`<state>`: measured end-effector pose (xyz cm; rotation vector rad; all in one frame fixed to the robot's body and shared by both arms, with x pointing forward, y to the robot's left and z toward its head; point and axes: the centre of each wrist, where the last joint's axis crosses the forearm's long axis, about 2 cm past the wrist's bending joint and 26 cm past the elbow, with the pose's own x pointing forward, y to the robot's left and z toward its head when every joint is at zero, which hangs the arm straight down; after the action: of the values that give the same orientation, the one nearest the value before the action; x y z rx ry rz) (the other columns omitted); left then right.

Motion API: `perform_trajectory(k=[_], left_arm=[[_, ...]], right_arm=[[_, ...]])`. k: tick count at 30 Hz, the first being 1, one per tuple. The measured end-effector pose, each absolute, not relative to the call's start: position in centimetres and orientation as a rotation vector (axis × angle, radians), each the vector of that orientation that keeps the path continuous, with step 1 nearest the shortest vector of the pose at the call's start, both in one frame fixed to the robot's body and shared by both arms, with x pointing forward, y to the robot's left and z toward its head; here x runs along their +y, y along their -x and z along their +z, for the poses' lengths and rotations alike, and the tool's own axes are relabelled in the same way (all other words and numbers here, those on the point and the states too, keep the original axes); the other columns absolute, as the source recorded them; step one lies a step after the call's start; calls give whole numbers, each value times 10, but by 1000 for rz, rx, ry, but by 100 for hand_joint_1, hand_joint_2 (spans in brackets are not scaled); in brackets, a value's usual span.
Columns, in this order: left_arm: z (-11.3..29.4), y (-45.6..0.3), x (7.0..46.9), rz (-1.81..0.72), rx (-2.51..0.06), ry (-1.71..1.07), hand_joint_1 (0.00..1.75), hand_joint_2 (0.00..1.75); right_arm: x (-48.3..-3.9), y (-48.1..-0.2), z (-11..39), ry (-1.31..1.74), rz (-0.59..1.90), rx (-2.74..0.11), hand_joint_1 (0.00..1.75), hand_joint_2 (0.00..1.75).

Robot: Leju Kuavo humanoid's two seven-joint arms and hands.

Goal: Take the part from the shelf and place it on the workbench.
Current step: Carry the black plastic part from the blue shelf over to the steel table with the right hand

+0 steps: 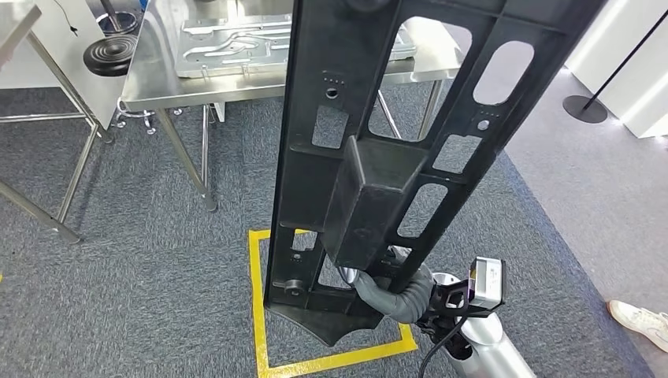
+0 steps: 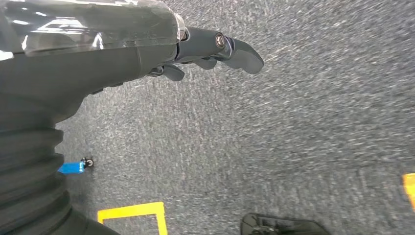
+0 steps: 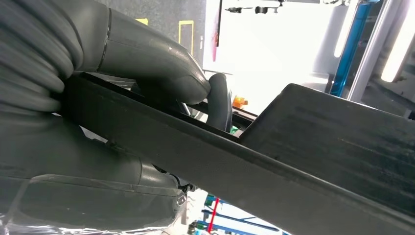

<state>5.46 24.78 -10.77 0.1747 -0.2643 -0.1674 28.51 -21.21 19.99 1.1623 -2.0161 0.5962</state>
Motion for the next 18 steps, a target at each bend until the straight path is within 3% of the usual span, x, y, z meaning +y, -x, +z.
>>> perform_trajectory(k=[18], left_arm=[[-108, -51, 250, -170, -257, -180, 0, 175]], right_arm=[[-211, -281, 199, -1162, 589, -2022, 175, 175]])
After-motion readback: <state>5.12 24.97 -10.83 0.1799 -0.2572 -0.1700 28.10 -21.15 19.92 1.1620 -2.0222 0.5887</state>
